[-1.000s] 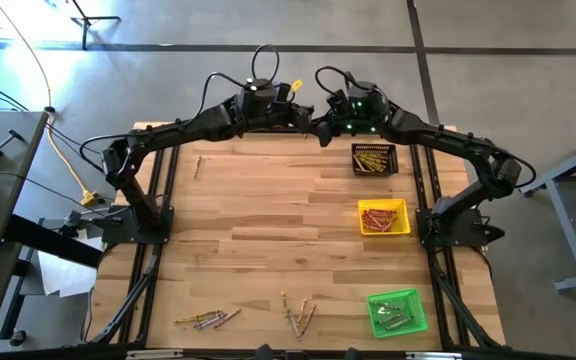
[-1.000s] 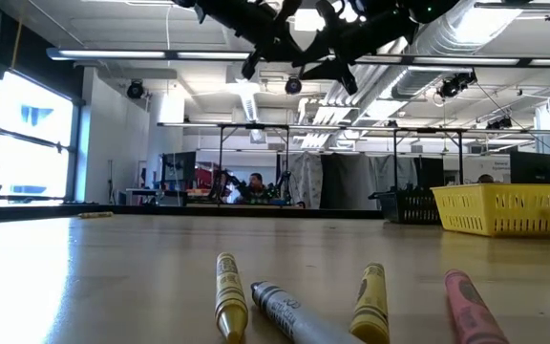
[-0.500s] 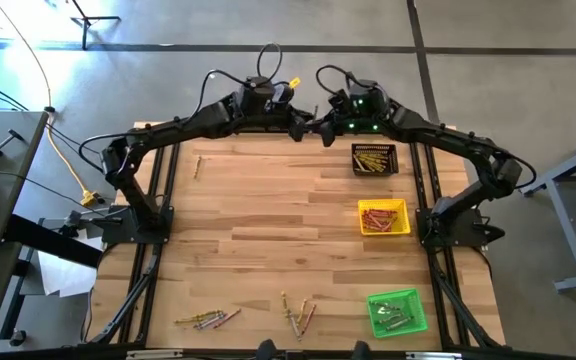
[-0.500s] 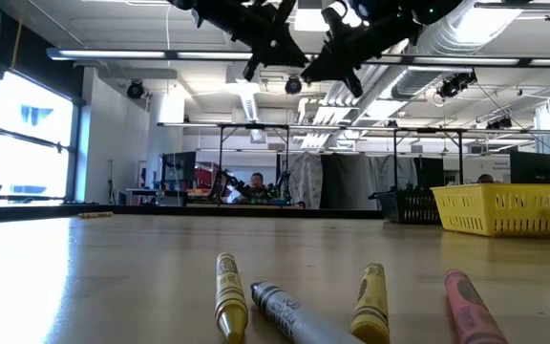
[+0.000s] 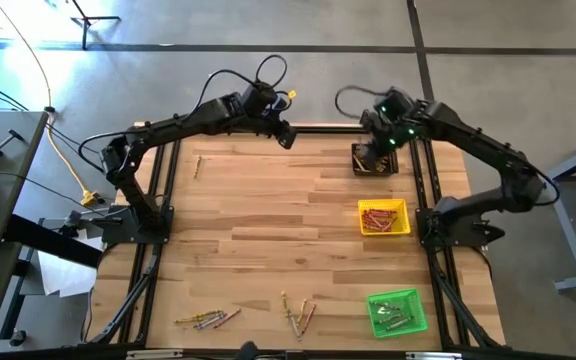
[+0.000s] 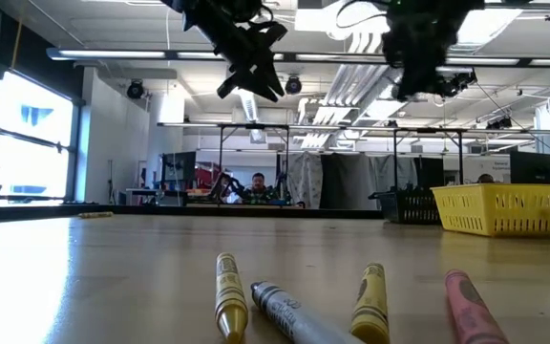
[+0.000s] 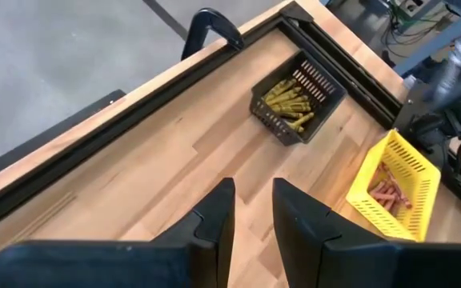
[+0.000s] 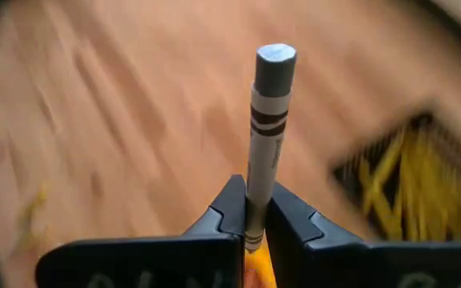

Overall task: Sort crayons
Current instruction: Put the gray crayon into the green bin

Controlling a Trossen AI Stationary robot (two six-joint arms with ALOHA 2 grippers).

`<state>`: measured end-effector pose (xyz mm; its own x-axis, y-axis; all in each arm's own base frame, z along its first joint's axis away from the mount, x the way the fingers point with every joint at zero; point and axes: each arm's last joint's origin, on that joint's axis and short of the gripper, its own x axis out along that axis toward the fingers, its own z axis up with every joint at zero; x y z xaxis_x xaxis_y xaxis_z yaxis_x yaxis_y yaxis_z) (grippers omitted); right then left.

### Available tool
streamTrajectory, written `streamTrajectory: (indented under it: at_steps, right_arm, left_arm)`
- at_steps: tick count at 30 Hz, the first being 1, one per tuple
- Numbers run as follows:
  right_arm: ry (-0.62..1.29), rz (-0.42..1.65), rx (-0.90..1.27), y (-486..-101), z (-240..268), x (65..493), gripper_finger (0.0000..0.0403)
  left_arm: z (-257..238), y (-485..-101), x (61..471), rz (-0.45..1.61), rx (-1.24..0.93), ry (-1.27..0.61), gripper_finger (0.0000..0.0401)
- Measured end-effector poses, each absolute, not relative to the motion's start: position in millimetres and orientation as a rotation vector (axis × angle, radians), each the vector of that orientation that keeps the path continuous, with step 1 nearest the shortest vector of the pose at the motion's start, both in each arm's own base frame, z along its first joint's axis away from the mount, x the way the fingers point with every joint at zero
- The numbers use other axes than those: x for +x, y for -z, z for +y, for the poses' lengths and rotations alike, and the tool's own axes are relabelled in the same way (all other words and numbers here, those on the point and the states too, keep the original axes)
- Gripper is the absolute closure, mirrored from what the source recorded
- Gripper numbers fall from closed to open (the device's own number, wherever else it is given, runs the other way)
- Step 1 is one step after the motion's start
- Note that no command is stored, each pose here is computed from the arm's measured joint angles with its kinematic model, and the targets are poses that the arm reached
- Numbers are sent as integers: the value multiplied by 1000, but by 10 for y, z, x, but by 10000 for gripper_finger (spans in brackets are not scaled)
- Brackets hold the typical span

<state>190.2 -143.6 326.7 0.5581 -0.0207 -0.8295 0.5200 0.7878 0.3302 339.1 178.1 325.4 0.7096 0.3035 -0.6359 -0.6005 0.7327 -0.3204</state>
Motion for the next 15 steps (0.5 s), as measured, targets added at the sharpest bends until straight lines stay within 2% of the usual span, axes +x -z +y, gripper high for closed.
streamTrajectory:
  at_steps: [6,15]
  right_arm:
    - [320,1181,634,-3305,-1050,1624,390]
    - [412,1297,849,-3418,-400,1510,390]
  left_arm:
    - [1743,-3253,3409,591,-555,-525,329]
    - [1719,-3214,3382,672,-463,-463,331]
